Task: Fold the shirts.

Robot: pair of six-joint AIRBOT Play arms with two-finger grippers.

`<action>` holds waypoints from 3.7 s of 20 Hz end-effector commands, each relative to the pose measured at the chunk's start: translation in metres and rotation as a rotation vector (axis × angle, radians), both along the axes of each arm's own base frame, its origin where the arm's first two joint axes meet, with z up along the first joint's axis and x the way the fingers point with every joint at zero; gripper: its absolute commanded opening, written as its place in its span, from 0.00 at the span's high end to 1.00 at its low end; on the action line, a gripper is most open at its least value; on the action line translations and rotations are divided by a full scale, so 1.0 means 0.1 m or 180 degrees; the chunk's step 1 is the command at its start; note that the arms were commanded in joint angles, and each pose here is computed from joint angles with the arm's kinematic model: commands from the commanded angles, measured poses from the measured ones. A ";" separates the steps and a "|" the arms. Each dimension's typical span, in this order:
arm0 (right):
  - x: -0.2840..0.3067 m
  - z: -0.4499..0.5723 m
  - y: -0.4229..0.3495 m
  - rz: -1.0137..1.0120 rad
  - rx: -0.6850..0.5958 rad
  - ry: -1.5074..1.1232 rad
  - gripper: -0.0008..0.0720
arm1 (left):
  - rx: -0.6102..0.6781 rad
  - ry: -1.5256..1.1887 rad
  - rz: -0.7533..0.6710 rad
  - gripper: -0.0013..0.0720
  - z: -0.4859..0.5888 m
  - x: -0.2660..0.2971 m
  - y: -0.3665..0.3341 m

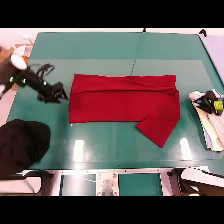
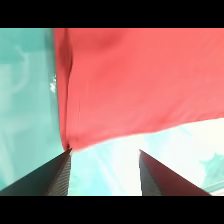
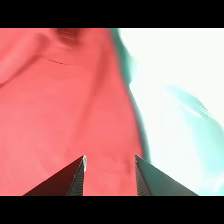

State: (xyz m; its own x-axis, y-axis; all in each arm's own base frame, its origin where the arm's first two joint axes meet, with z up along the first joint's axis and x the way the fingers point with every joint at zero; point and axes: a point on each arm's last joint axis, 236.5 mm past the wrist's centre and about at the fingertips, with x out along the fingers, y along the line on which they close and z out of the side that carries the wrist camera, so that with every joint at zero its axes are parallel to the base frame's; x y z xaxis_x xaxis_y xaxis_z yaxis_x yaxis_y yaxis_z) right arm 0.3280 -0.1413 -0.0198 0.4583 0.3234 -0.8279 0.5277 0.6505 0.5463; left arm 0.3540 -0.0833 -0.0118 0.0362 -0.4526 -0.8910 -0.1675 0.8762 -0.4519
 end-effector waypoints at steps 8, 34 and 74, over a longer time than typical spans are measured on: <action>-0.43 -0.33 0.14 -0.0703 0.0495 0.0027 0.40 | -0.0354 -0.0504 0.1273 0.30 -0.73 -0.66 -0.65; -0.85 -0.92 1.46 0.0131 0.1079 0.0733 0.96 | -0.0146 -0.0799 0.1399 0.95 -0.90 -0.27 -0.59; 1.17 -0.13 0.54 0.0628 0.0224 0.0249 0.21 | 0.1018 -0.0769 0.0115 0.00 0.06 1.52 0.16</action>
State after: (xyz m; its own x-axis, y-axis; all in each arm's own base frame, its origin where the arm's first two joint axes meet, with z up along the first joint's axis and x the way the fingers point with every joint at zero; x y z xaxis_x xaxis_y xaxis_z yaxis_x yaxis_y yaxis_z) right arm 0.4358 -0.0637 -0.0383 0.3037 0.4605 -0.8341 0.4942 0.6724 0.5511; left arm 0.4977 -0.0976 -0.0161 0.2875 -0.1690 -0.9428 -0.0667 0.9784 -0.1958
